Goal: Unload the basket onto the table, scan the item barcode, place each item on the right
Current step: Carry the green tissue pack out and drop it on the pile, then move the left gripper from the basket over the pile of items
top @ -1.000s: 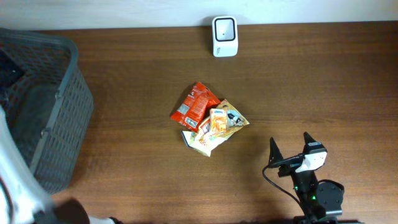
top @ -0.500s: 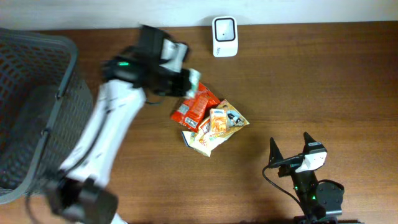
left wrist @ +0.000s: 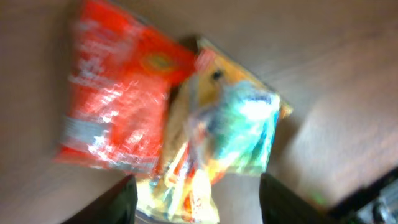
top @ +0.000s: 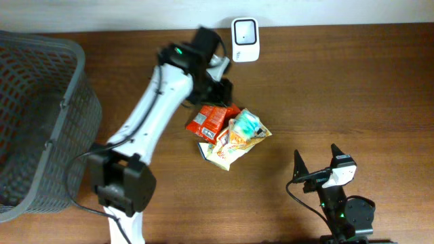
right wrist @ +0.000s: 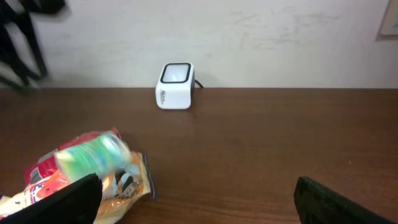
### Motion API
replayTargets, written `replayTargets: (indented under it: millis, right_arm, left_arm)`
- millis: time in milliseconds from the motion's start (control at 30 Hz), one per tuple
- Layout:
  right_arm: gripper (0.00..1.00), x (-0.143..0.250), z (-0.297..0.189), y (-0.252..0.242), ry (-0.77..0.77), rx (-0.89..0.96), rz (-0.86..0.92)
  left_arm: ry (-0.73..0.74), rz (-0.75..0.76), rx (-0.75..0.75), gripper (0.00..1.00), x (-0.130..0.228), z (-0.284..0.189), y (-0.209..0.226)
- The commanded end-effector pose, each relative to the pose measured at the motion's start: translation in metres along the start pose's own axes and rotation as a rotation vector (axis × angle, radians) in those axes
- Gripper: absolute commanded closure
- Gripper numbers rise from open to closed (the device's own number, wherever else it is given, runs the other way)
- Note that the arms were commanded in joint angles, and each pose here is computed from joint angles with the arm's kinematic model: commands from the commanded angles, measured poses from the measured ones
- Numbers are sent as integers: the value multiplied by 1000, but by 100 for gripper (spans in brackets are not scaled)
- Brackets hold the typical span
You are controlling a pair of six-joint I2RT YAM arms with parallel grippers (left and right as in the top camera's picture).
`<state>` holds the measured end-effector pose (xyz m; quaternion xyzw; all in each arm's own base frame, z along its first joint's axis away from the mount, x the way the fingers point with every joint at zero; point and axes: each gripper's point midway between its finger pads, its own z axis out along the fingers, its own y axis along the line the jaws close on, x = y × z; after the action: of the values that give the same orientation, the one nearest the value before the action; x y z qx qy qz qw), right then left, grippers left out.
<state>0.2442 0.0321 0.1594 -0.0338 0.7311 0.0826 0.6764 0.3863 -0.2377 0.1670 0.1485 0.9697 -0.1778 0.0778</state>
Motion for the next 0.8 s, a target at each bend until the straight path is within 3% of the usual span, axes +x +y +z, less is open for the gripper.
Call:
replayTargets:
  millis: [0,100,167,433,567,633,767]
  right_arm:
    - [2,3,0,2,5,-8,-7]
    - [2,3,0,2,5,-8,-7]
    - [2,3,0,2,5,-8,-7]
    - [1,3,0,2,5,-8,-7]
    - [2,3,0,2,5,-8,-7]
    - [2,3,0,2,5,-8,-7]
    - [2,3,0,2,5,-8,-7]
  left_arm:
    - [-180,-38,-142,32,-28,-93,32]
    - [-255,-103,-270,18,-19,-159,62]
    - [-307,-151,-341,1,-11,-194,85]
    - [-454,-418,-475,1,31,-279,182]
    - [-334,-566,-650,1,68,-276,246]
    - [-250,-620,-649,0,85,-260,265]
    - [-185,-661,-676,11,97,-243,288]
